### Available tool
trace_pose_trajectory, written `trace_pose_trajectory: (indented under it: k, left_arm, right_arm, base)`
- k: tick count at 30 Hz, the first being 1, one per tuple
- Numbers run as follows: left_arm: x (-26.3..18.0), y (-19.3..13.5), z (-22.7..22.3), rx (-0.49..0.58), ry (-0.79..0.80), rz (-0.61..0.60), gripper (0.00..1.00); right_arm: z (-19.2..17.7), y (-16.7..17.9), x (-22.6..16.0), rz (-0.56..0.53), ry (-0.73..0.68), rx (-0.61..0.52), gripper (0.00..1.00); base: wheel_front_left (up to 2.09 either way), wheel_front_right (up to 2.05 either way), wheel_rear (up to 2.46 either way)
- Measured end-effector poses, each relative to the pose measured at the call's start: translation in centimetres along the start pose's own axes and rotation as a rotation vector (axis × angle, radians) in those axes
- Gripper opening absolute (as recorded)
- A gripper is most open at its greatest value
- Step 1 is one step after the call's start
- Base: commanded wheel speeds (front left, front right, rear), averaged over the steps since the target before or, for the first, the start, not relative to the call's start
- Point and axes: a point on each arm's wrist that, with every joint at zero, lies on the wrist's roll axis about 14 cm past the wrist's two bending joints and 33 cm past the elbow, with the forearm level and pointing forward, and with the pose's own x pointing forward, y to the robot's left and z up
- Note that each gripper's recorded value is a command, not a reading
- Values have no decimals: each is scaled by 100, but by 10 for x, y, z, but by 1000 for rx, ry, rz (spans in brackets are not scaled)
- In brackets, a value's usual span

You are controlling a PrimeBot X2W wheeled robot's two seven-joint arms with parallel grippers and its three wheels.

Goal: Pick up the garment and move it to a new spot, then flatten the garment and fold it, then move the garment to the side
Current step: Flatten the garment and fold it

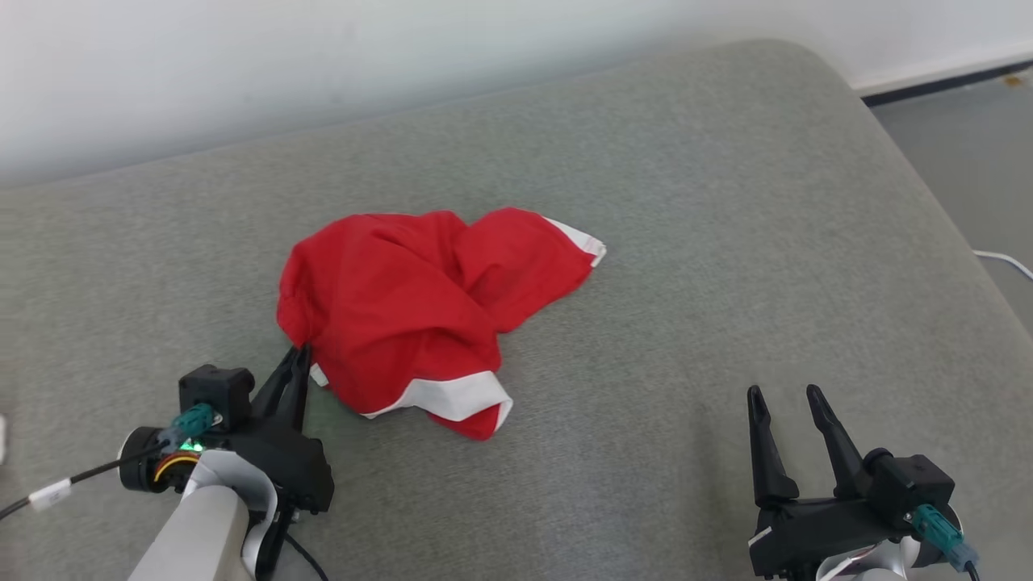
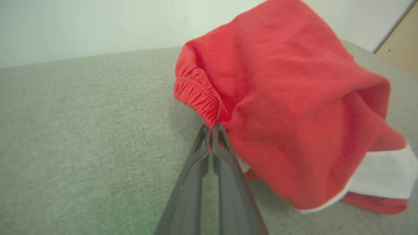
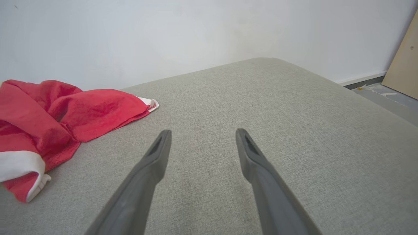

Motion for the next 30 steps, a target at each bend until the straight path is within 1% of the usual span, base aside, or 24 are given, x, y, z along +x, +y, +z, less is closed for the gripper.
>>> trace_pose_trajectory:
  k: [8, 13, 18, 20, 21, 23, 27, 28, 29, 30]
  left_arm:
    - [-42, 18, 30, -8, -148, 84, 0]
    - [-79, 22, 32, -24, -190, 139, 0]
    - [-120, 20, 11, -49, -124, 190, 0]
    - [-133, 17, 3, -83, -102, 206, 0]
    - [-138, 12, -2, -106, -90, 202, 0]
    - [-147, 7, -16, -113, -42, 207, 0]
    - [-152, 7, -23, -139, -36, 217, 0]
    - [-152, 6, -21, -136, -57, 223, 38]
    - [-152, 8, -18, -118, -76, 229, 85]
    - [-152, 10, -13, -114, -101, 238, 100]
  right_arm:
    - [0, 30, 8, 91, -6, 10, 100]
    - [-1, 46, 12, 135, -5, 18, 100]
    - [0, 56, 15, 164, -11, 20, 100]
    - [0, 59, 16, 172, -11, 20, 100]
    - [0, 59, 16, 174, -10, 21, 100]
    - [-1, 61, 16, 179, -7, 19, 100]
    - [-1, 64, 16, 190, -8, 14, 100]
    - [0, 65, 15, 191, -11, 13, 100]
    - [1, 65, 15, 192, -13, 12, 100]
    - [1, 65, 15, 192, -14, 11, 100]
  base:
    - [0, 0, 0]
    - [0, 0, 0]
    - [0, 0, 0]
    - [0, 0, 0]
    - [0, 0, 0]
    - [0, 0, 0]
    - [0, 0, 0]
    - [0, 0, 0]
    - [0, 0, 0]
    - [0, 0, 0]
